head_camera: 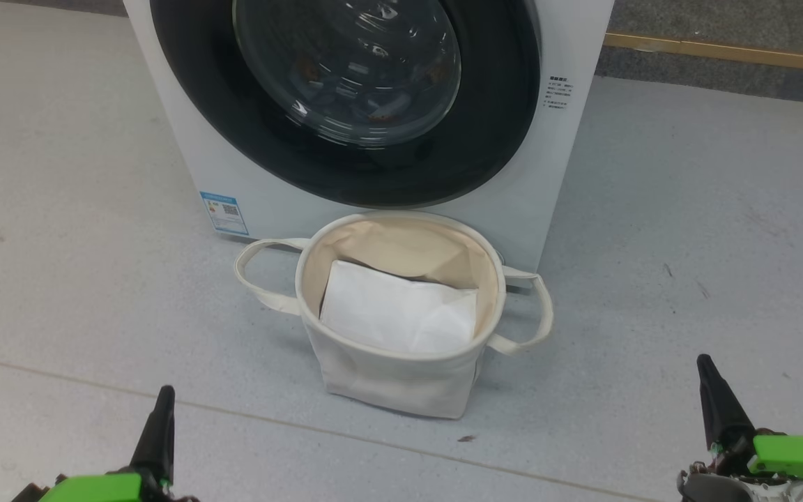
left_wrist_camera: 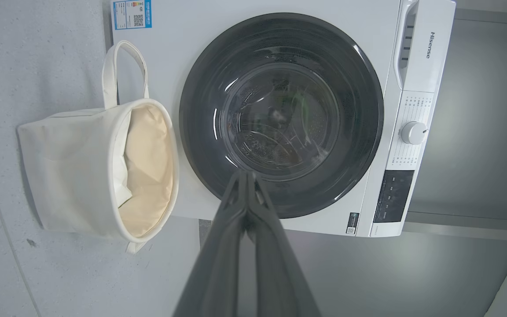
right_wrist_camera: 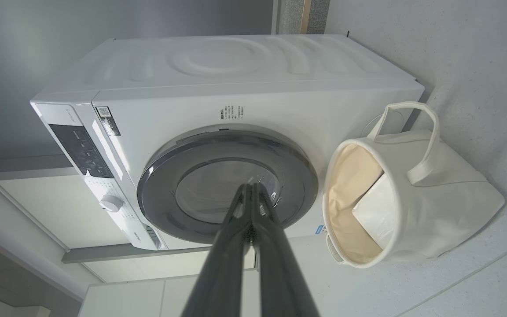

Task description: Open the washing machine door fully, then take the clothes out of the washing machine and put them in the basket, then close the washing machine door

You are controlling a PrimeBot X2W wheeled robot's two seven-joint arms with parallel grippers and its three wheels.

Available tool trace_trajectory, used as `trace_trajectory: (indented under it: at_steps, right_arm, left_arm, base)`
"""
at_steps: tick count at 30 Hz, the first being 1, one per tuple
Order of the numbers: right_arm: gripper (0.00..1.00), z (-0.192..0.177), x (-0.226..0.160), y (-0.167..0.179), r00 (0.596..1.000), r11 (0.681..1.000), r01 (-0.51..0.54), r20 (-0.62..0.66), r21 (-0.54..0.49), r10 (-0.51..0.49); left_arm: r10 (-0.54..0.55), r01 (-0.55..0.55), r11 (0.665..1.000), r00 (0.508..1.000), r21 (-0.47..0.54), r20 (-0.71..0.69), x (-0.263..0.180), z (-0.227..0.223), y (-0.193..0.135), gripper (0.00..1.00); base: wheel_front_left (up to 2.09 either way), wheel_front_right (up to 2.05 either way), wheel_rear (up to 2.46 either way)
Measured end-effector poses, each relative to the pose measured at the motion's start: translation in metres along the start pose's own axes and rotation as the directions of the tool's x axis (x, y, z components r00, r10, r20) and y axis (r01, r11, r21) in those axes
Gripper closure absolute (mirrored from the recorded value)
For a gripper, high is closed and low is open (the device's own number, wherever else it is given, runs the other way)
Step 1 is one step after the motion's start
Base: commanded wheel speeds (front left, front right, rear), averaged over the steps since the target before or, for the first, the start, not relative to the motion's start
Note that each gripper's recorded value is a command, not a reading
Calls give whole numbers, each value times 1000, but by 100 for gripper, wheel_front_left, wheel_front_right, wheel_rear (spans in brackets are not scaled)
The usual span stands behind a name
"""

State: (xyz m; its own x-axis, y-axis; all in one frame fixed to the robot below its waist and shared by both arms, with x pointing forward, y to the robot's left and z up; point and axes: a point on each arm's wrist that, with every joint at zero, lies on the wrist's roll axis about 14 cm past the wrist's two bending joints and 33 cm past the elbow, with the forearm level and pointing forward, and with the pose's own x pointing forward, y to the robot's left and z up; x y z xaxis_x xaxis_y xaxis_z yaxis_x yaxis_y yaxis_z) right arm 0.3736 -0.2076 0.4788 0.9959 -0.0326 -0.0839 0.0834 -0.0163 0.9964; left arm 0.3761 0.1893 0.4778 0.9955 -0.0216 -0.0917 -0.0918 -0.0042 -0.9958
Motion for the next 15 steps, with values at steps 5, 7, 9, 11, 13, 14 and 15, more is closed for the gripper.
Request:
trace_trajectory:
  at_steps: [5, 7, 9, 11, 13, 14, 15]
  right_arm:
    - [100, 0, 0, 0, 1000, 1000, 0, 0, 0, 0]
    - [100, 0, 0, 0, 1000, 1000, 0, 0, 0, 0]
    - [100, 0, 0, 0, 1000, 1000, 0, 0, 0, 0]
    - [100, 0, 0, 0, 1000, 1000, 0, 0, 0, 0]
    - [100, 0, 0, 0, 1000, 1000, 0, 0, 0, 0]
    - [100, 0, 0, 0, 1000, 1000, 0, 0, 0, 0]
    - [100, 0, 0, 0, 1000, 1000, 0, 0, 0, 0]
  left_arm:
    - [0, 0, 1000, 1000, 0, 0, 0, 0, 0, 100]
    - [0, 0, 1000, 1000, 0, 0, 0, 0, 0, 100]
    - [0, 0, 1000, 1000, 0, 0, 0, 0, 0, 100]
    - [0, 0, 1000, 1000, 0, 0, 0, 0, 0, 100]
    - [0, 0, 1000, 1000, 0, 0, 0, 0, 0, 100]
    - [0, 0, 1000, 1000, 0, 0, 0, 0, 0, 100]
    - [0, 0, 1000, 1000, 0, 0, 0, 0, 0, 100]
  base:
    - [0, 0, 0]
    - [0, 0, 0]
    - [0, 0, 0]
    - [0, 0, 0]
    - [0, 0, 0]
    - [0, 0, 0]
    - [0, 0, 0]
